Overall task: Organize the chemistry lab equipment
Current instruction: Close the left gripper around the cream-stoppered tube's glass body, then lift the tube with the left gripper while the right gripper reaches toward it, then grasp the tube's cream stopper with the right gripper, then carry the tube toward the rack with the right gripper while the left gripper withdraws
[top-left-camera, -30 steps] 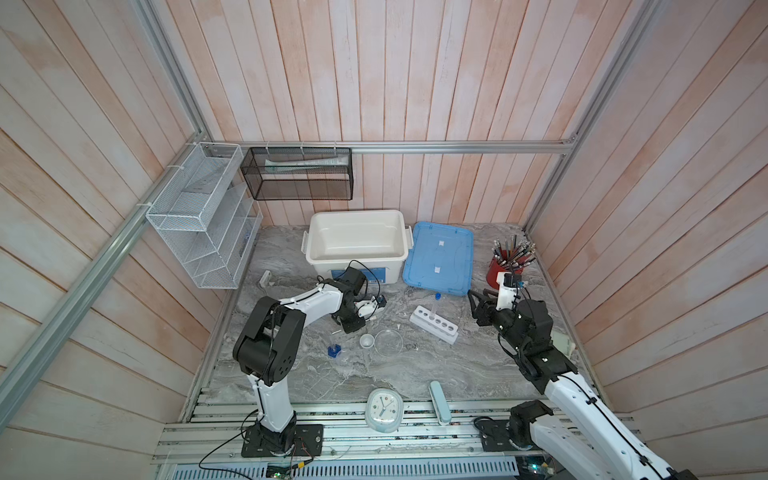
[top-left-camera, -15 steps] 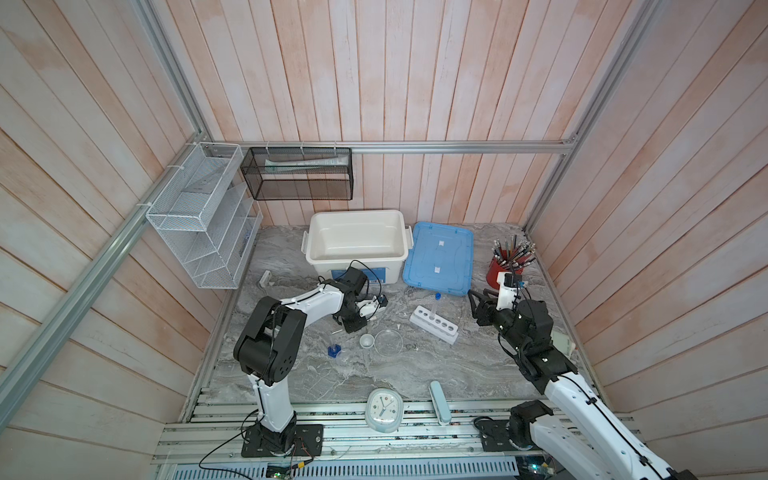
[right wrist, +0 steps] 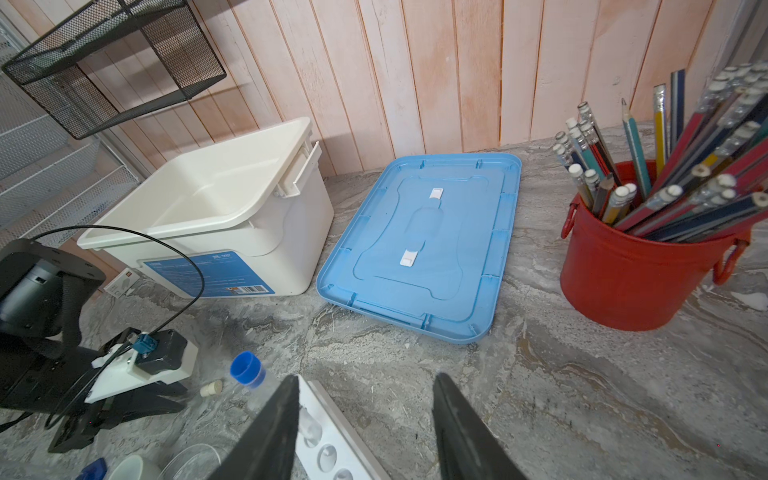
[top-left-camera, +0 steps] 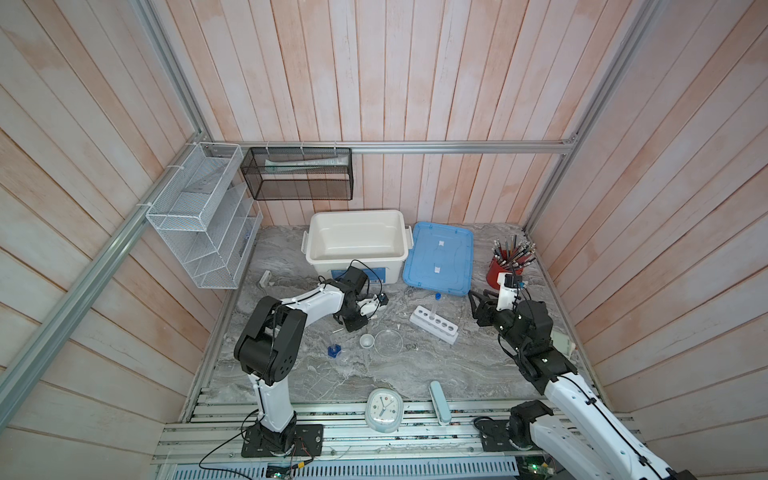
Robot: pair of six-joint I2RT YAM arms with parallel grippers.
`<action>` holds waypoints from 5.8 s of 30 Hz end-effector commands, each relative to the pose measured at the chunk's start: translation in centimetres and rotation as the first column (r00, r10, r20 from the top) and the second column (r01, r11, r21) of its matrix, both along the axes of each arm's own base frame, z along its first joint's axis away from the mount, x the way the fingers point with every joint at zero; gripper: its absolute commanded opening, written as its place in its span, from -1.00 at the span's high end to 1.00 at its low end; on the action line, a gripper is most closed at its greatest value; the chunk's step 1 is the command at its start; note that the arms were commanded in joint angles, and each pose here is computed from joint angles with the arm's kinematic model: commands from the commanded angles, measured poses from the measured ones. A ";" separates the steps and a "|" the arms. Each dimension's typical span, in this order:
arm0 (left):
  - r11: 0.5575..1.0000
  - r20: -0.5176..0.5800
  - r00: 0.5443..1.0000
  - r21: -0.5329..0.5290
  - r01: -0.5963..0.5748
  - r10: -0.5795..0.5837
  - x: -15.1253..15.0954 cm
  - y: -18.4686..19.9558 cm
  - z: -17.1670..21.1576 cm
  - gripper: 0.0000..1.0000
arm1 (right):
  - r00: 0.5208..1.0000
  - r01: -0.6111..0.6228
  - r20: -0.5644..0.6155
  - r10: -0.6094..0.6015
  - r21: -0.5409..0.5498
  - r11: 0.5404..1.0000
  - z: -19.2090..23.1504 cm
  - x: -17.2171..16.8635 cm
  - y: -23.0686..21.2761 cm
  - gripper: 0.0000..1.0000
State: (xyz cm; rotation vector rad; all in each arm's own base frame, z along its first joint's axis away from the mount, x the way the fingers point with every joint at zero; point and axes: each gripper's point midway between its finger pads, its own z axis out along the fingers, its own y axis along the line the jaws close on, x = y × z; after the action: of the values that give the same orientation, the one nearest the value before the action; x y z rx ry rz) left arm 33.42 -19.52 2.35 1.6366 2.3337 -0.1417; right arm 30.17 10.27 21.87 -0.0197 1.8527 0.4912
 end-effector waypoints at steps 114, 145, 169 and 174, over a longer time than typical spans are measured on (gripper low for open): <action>0.429 0.216 0.976 -0.885 0.178 0.040 -7.6 -6.4 23.5 -0.07 | 0.723 -0.689 0.065 0.688 -0.019 0.725 9.3 -5.0 24.4 0.87; 0.453 0.260 0.798 -0.891 -0.018 0.544 -0.2 -0.4 30.3 -0.70 | 0.932 -0.355 -0.151 0.328 -0.217 0.909 3.9 -5.6 12.8 0.86; 0.477 0.310 0.711 -0.878 -0.042 0.631 1.1 1.4 30.6 -0.99 | 0.999 0.014 -0.047 -0.022 -0.166 0.986 2.1 -1.6 5.5 0.82; 0.481 0.308 0.728 -0.876 -0.035 0.613 1.1 1.0 30.2 -1.00 | 0.998 0.020 -0.050 -0.029 -0.175 0.984 1.6 -0.9 5.7 0.82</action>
State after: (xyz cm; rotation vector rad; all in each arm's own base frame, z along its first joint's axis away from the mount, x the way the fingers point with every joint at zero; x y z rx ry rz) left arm 34.48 -18.42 33.45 0.5330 1.5773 -0.4880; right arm 28.66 15.86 23.26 -0.1309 1.9649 0.3063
